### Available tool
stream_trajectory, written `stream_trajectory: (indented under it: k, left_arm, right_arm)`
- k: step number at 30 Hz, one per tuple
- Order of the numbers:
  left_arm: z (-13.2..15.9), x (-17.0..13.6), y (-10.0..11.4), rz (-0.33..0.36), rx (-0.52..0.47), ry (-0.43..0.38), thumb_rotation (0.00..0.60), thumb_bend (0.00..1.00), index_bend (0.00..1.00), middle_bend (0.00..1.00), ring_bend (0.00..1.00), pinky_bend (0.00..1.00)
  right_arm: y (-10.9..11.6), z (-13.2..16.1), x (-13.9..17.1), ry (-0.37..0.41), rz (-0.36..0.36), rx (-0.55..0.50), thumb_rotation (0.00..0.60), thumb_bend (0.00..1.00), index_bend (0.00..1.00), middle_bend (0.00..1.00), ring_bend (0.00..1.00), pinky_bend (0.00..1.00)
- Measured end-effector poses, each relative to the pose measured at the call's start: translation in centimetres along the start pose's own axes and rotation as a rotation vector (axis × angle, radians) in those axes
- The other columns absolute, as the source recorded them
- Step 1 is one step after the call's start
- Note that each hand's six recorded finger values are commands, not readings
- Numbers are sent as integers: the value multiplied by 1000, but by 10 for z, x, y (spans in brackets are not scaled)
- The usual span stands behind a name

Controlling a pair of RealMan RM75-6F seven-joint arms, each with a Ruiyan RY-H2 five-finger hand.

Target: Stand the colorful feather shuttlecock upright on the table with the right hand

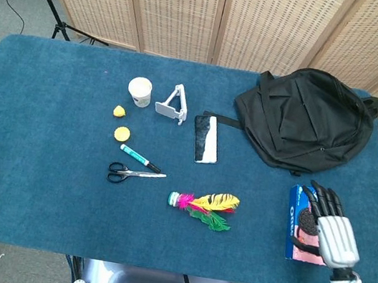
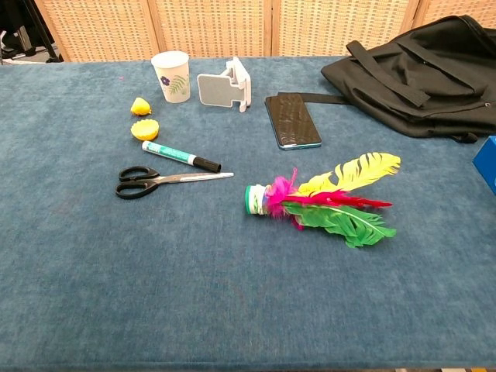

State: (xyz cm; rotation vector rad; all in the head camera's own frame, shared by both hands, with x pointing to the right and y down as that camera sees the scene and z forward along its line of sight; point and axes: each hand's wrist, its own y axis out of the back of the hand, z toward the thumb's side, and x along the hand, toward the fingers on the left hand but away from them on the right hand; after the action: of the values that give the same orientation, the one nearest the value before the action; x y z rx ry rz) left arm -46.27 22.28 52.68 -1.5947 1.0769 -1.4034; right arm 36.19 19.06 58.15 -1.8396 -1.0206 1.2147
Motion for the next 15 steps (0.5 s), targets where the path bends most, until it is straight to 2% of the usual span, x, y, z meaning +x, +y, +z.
stream_trajectory:
  k: [6,10,12,15]
  left_arm:
    - [-5,4,0,-5,-3,20,600,0,0,0,0,0]
    - [-7,7,-1,-13,-6,26,600,0,0,0,0,0]
    - [-8,9,-1,-18,-8,29,600,0,0,0,0,0]
    - [-9,10,-2,-23,-12,33,600,0,0,0,0,0]
  right_arm:
    - [-16,43,-44,150,93,11,600,178,223,0,0,0]
    - [-42,75,-67,236,179,35,600,244,250,0,0,0]
    - [-53,87,-73,260,212,38,600,305,269,0,0,0]
    - [-67,104,-81,289,235,43,600,337,299,0,0,0]
